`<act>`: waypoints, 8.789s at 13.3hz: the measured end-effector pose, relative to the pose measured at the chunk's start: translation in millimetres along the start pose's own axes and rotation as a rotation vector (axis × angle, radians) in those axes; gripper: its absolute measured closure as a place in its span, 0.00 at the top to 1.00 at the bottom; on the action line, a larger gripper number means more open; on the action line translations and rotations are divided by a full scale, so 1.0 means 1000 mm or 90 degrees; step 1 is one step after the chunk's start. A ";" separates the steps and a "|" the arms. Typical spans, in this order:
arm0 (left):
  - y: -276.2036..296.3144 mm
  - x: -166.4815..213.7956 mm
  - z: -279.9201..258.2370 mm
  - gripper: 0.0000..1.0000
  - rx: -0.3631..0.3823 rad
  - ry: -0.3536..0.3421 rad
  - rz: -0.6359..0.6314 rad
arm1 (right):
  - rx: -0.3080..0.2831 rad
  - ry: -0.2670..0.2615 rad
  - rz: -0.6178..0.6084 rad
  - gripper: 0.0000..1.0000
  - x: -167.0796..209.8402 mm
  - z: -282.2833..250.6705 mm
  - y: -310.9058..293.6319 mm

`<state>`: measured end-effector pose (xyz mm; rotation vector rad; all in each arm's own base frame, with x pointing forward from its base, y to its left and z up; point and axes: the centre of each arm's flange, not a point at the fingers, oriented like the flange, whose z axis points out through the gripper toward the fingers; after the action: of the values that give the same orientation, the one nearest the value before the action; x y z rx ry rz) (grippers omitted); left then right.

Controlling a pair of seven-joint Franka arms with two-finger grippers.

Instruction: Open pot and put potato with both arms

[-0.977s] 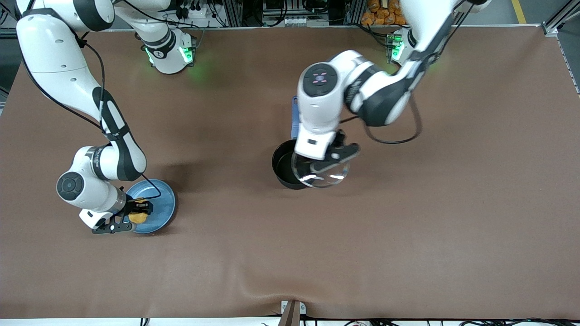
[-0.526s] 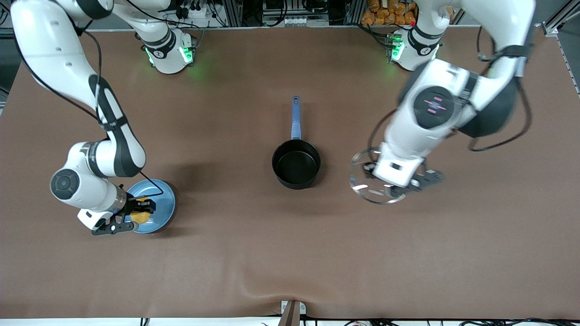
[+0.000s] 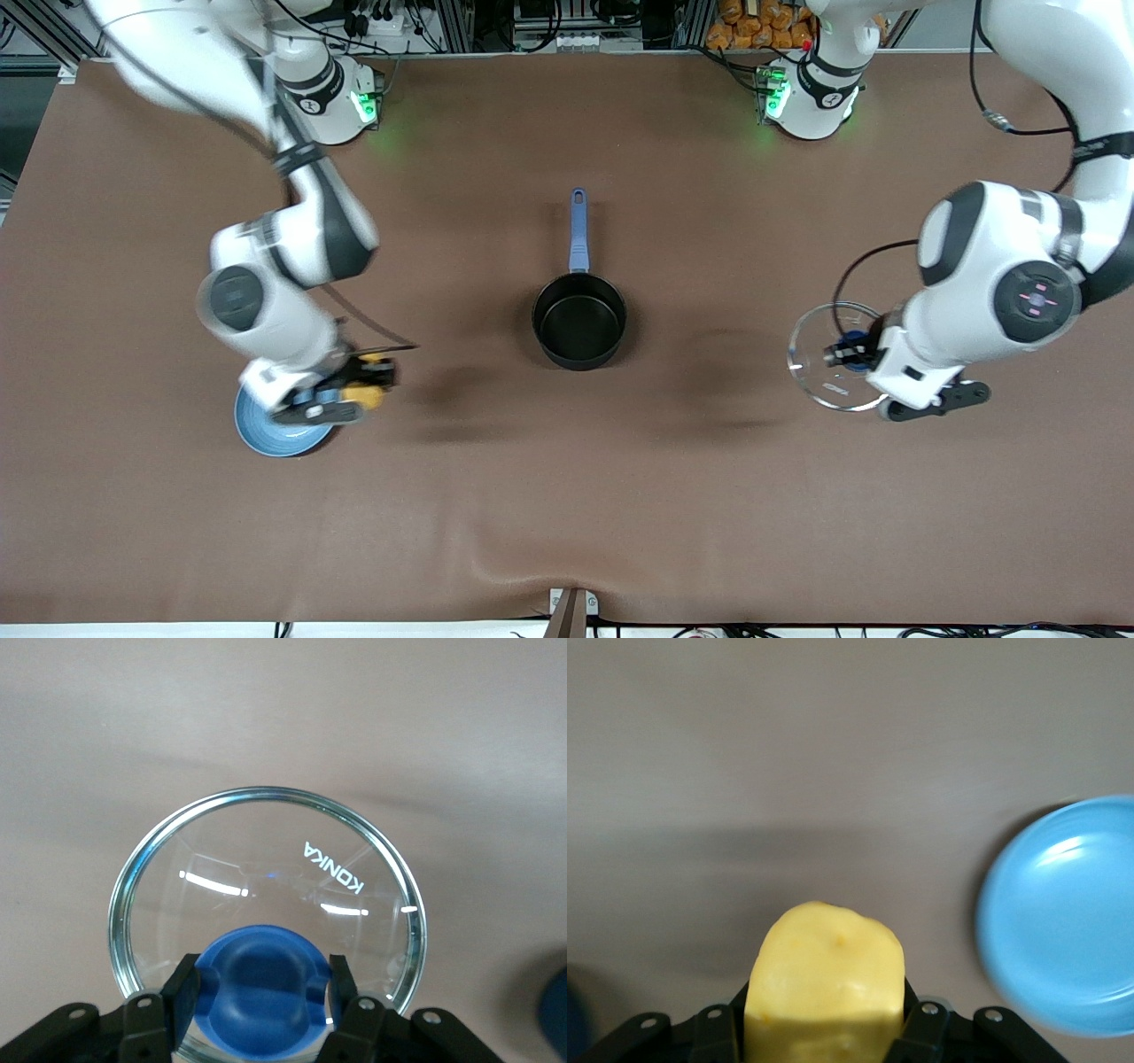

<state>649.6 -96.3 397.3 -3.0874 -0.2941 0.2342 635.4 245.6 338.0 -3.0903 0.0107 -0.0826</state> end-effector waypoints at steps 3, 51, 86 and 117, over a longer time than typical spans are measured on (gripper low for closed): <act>-0.047 0.012 0.029 0.63 -0.038 -0.001 0.038 | 0.010 0.007 0.043 0.54 -0.037 -0.004 -0.094; -0.048 -0.025 0.070 1.00 -0.003 0.143 0.097 | -0.016 0.091 0.007 0.74 -0.134 0.117 -0.276; -0.088 -0.135 -0.224 1.00 -0.038 0.087 0.031 | -0.043 -0.068 0.039 1.00 -0.025 -0.292 0.227; -0.071 -0.149 -0.223 1.00 -0.053 0.059 0.054 | -0.037 -0.095 0.028 1.00 -0.057 -0.306 0.213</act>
<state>525.5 -59.0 643.0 -3.1844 -0.1734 0.0815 560.7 18.4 629.8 -3.1425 0.0769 0.1538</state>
